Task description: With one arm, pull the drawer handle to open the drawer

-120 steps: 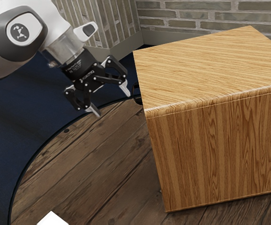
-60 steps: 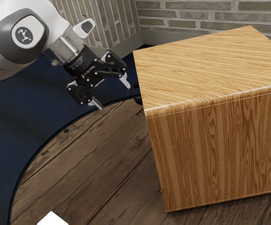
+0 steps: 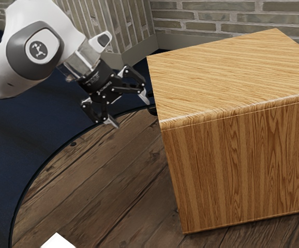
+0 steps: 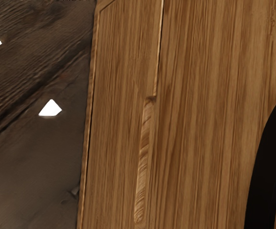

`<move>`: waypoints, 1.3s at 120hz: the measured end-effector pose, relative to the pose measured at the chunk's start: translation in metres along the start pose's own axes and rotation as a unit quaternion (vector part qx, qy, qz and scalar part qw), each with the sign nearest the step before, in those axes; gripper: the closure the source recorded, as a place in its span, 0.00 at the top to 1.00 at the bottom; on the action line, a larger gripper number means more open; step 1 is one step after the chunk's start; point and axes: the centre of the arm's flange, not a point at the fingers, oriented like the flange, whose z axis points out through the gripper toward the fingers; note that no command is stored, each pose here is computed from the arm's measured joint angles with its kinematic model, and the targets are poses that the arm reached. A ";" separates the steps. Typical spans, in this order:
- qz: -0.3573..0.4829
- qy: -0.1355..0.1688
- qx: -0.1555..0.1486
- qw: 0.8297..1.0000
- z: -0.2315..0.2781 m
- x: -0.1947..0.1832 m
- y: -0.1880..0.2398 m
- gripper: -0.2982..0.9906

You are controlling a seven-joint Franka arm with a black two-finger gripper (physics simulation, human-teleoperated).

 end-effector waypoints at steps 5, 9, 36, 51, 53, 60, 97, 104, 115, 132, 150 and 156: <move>-0.001 0.000 0.001 1.000 0.002 0.000 -0.001 0.77; -0.001 0.001 0.002 1.000 0.003 0.000 -0.001 0.77; -0.009 0.003 0.022 1.000 0.008 -0.002 -0.016 0.76; -0.027 0.024 0.046 0.998 -0.017 -0.008 -0.045 0.77; -0.028 0.027 0.050 0.998 -0.021 -0.009 -0.048 0.77; -0.032 0.031 0.062 0.997 -0.032 -0.012 -0.057 0.76; -0.121 0.110 0.087 0.983 -0.186 -0.016 -0.169 0.77; -0.101 0.138 0.031 0.985 -0.239 -0.047 -0.152 0.77; -0.083 0.147 -0.013 0.986 -0.269 -0.076 -0.143 0.77; -0.105 0.131 0.013 0.986 -0.260 -0.058 -0.165 0.77; -0.083 0.071 0.074 0.991 -0.191 0.038 -0.196 0.77; -0.069 0.066 0.054 0.994 -0.187 0.069 -0.225 0.77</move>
